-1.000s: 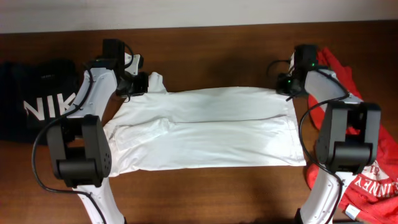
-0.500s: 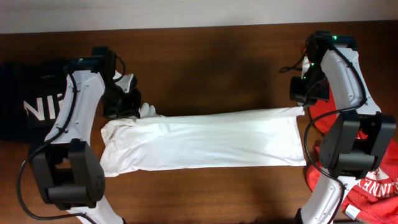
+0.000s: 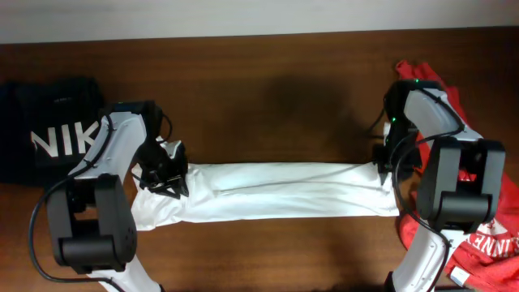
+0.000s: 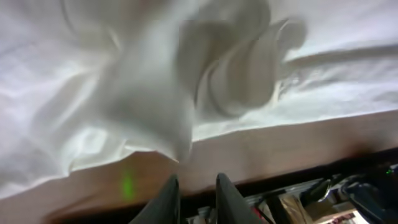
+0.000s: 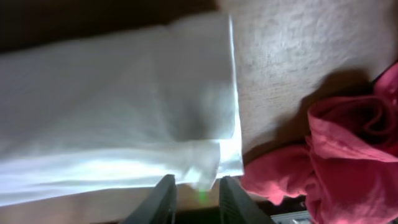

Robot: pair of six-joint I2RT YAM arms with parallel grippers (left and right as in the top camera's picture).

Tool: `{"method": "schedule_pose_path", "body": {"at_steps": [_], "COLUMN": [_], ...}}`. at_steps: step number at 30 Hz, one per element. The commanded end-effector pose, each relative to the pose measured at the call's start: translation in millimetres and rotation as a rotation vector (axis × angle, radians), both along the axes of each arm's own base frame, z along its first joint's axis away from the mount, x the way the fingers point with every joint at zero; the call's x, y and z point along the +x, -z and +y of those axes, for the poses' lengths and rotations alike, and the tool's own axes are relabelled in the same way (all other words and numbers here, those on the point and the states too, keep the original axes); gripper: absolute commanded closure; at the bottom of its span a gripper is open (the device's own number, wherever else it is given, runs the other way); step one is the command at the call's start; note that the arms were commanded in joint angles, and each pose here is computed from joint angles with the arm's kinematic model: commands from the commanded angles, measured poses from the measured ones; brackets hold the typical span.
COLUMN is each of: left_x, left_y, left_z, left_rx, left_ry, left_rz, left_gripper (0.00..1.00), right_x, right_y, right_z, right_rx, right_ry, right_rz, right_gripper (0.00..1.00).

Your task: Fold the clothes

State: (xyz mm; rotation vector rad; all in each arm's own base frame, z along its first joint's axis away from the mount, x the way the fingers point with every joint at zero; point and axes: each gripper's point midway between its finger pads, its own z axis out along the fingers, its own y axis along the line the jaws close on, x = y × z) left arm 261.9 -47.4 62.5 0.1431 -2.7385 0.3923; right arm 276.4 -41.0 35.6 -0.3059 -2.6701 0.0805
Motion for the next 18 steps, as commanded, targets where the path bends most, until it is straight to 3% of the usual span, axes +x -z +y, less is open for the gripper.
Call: {"method": "schedule_pose_path", "body": {"at_steps": [1, 6, 7, 10, 14, 18], "left_x": [-7.8, 36.4, 48.9, 56.1, 61.3, 62.1], "left_y": [-8.1, -35.7, -36.8, -31.6, -10.1, 6.3], "left_z": [1.1, 1.8, 0.3, -6.4, -13.2, -5.5], "left_rx": [-0.002, 0.006, 0.004, -0.008, 0.024, 0.080], "left_ry": [0.010, 0.015, 0.016, 0.030, 0.078, 0.095], "left_rz": [0.020, -0.223, -0.285, -0.316, -0.357, -0.375], "left_gripper": [0.80, 0.80, 0.70, 0.59, 0.51, 0.37], "right_x": [-5.0, 1.4, 3.4, 6.1, 8.2, 9.1], "right_y": [-1.6, 1.5, 2.2, 3.7, 4.6, 5.0], "right_z": [-11.7, 9.3, 12.4, 12.9, 13.0, 12.9], "right_rx": [-0.059, 0.064, 0.081, 0.084, 0.084, 0.084], "right_ry": [-0.010, 0.014, 0.022, 0.024, 0.024, 0.024], "right_rz": [0.006, -0.027, -0.036, -0.049, -0.058, -0.062], "right_gripper": [0.71, 0.71, 0.71, 0.71, 0.71, 0.71]}}
